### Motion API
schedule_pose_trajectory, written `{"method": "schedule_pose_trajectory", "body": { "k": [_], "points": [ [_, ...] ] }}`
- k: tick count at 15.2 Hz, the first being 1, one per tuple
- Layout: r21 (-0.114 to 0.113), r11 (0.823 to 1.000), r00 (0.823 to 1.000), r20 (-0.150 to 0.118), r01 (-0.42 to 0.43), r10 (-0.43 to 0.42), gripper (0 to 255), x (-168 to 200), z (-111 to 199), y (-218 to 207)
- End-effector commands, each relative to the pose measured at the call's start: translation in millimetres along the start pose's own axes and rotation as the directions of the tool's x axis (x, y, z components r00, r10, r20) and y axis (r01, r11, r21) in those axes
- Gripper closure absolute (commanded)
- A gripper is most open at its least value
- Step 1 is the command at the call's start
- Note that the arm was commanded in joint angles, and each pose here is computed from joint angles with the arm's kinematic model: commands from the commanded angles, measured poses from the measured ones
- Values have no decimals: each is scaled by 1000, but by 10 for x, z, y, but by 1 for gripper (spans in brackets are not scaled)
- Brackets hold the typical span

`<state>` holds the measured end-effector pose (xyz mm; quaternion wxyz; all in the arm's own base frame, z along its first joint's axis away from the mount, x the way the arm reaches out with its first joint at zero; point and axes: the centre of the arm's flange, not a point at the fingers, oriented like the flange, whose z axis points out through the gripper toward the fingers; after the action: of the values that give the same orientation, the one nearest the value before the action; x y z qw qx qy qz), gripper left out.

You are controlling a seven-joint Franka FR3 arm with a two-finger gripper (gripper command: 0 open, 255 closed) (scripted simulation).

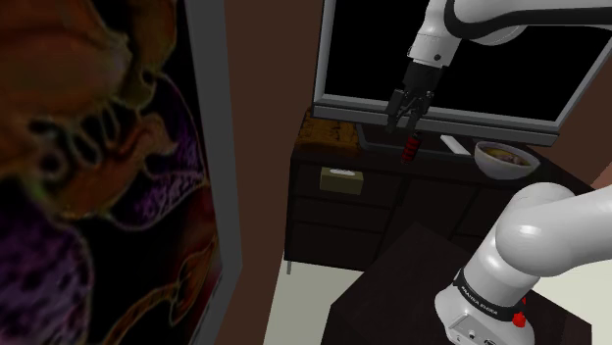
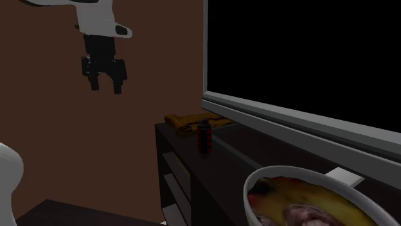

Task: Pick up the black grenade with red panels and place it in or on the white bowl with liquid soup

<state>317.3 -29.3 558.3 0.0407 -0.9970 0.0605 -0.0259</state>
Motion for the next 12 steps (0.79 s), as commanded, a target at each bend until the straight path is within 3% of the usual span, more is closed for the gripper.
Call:
{"method": "schedule_pose_trajectory", "body": {
  "k": [1,12],
  "points": [
    [0,1000,1000,0,0,0,0,0,0,0],
    [-22,999,998,-63,-25,24,0,305,286,1330]
  ]
}}
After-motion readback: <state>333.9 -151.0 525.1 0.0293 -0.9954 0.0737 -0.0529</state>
